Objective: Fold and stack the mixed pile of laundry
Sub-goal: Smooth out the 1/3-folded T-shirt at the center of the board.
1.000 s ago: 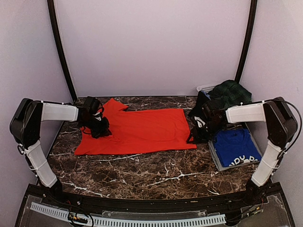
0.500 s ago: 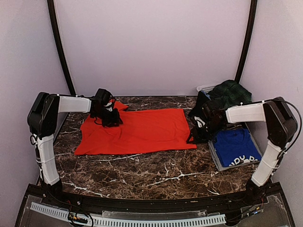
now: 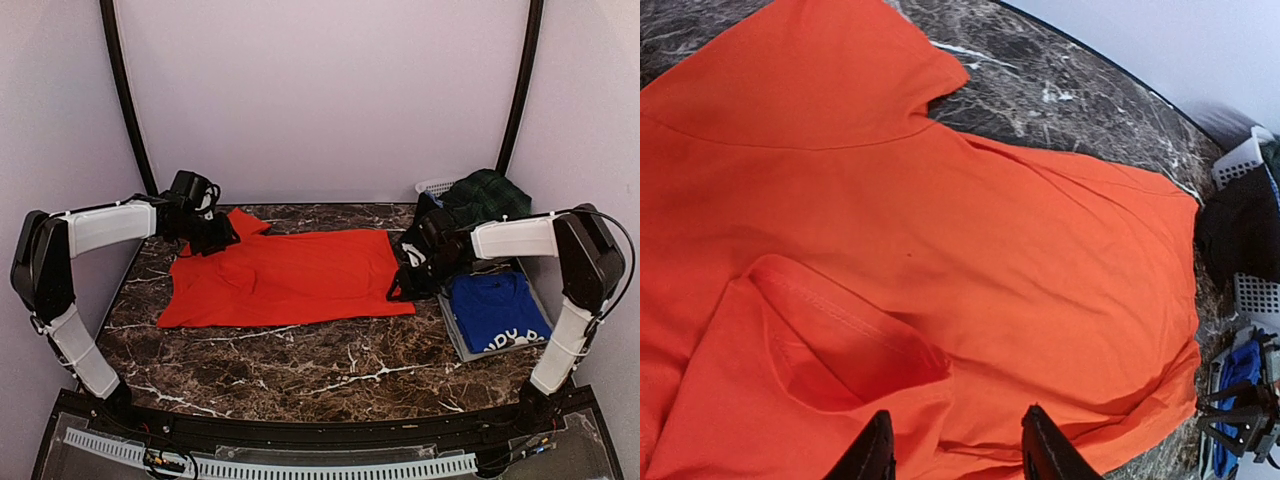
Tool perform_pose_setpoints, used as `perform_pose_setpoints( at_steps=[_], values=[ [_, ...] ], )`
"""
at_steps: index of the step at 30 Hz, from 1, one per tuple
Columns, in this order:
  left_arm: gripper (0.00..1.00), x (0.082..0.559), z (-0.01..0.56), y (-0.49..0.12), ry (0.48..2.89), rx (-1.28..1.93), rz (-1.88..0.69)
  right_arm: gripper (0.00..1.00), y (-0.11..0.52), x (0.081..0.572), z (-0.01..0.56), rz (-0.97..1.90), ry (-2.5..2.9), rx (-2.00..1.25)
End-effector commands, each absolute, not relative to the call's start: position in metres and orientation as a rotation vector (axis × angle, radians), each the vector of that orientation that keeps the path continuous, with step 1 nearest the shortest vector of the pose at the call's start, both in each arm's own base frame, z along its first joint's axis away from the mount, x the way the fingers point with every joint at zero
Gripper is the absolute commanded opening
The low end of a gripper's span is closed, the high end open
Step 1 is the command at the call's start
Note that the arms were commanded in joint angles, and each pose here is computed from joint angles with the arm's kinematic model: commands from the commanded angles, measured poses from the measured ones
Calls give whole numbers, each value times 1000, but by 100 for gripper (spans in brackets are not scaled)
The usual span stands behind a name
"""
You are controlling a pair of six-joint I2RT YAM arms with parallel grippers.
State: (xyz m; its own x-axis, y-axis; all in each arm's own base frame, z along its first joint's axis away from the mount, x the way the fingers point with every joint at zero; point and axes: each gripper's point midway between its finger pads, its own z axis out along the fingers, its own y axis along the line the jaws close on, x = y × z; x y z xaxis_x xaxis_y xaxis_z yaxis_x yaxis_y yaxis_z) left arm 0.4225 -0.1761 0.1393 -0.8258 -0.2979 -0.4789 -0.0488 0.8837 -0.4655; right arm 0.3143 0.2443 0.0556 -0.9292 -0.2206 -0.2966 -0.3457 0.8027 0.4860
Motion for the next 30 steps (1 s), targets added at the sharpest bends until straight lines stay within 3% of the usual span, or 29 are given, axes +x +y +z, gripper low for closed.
perform_pose_setpoints(
  at_steps=[1, 10, 19, 26, 30],
  values=[
    [42, 399, 84, -141, 2659, -416, -377, 38, 259, 323, 63, 789, 2709, -519],
    [42, 412, 54, -156, 2748, -431, -402, 37, 283, 335, 54, 755, 2708, -600],
    [42, 455, 76, -221, 2637, -274, -764, 34, 286, 334, 23, 713, 2770, -624],
    [44, 455, 111, -207, 2563, -252, -673, 32, 272, 317, 8, 656, 2821, -634],
    [45, 425, 93, -171, 2619, -392, -480, 31, 267, 310, 6, 652, 2832, -627]
  ],
)
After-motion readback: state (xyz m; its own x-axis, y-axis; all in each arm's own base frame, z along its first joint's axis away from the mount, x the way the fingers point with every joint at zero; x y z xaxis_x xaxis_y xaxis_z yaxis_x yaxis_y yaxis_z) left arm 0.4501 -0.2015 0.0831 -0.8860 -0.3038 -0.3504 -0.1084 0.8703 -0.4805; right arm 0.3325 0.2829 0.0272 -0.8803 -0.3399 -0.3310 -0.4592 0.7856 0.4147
